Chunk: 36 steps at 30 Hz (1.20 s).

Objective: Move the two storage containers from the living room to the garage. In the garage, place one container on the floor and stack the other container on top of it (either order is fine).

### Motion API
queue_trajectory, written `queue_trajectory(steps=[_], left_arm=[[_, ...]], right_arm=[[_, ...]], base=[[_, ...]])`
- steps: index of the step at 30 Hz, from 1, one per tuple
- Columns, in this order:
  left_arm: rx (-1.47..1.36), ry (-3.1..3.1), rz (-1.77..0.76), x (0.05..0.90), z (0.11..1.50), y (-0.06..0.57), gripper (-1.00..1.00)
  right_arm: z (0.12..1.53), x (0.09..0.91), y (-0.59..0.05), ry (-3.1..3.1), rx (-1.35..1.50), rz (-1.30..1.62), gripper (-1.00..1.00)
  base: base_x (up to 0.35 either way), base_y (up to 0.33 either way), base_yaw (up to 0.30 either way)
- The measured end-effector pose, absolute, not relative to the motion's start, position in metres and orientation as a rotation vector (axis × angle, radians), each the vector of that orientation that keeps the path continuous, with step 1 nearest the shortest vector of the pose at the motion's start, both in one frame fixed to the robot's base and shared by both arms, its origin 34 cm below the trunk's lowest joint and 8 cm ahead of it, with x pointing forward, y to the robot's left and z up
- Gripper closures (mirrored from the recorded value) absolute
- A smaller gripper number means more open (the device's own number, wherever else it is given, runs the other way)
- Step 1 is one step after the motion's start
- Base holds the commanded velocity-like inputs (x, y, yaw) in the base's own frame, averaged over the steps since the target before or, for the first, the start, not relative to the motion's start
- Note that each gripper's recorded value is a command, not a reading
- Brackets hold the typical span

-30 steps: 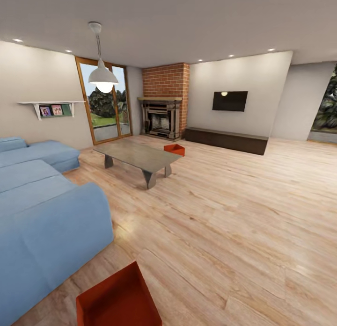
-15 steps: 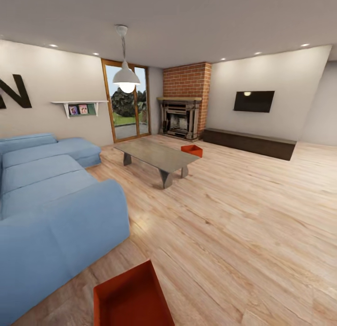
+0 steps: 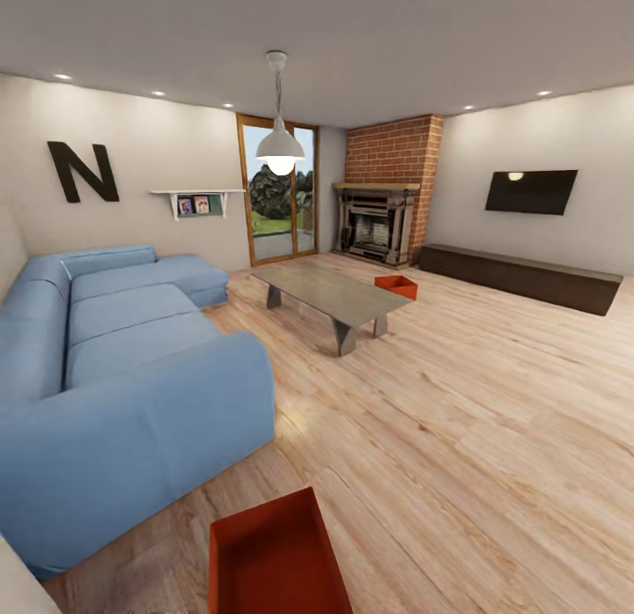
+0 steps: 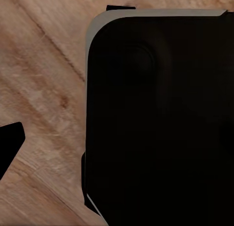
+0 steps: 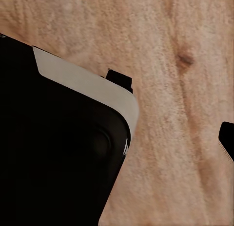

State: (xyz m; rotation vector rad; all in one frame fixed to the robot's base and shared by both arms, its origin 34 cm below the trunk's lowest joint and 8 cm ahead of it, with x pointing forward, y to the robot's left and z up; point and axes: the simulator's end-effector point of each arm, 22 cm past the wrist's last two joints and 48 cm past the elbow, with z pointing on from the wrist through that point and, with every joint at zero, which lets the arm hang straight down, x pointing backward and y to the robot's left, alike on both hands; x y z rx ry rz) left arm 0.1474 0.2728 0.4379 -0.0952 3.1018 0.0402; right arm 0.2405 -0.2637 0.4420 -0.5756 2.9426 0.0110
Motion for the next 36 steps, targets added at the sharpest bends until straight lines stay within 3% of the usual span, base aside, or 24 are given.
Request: queue_trajectory(steps=[20,36], left_arm=[[-0.095,3.102,0.039,0.1474,0.4379,0.2723,-1.00],[-0.094,3.102,0.040,0.1473,0.4380,0.2728,-1.00]], right_arm=[[0.4420,0.2406,-0.2636,2.942,-0.576,0.011,-1.00],[0.4422,0.2407,-0.2637,2.941,-0.575,0.011,-1.00]], base=[[0.000,0.000,0.267],[0.181,-0.131,0.024]])
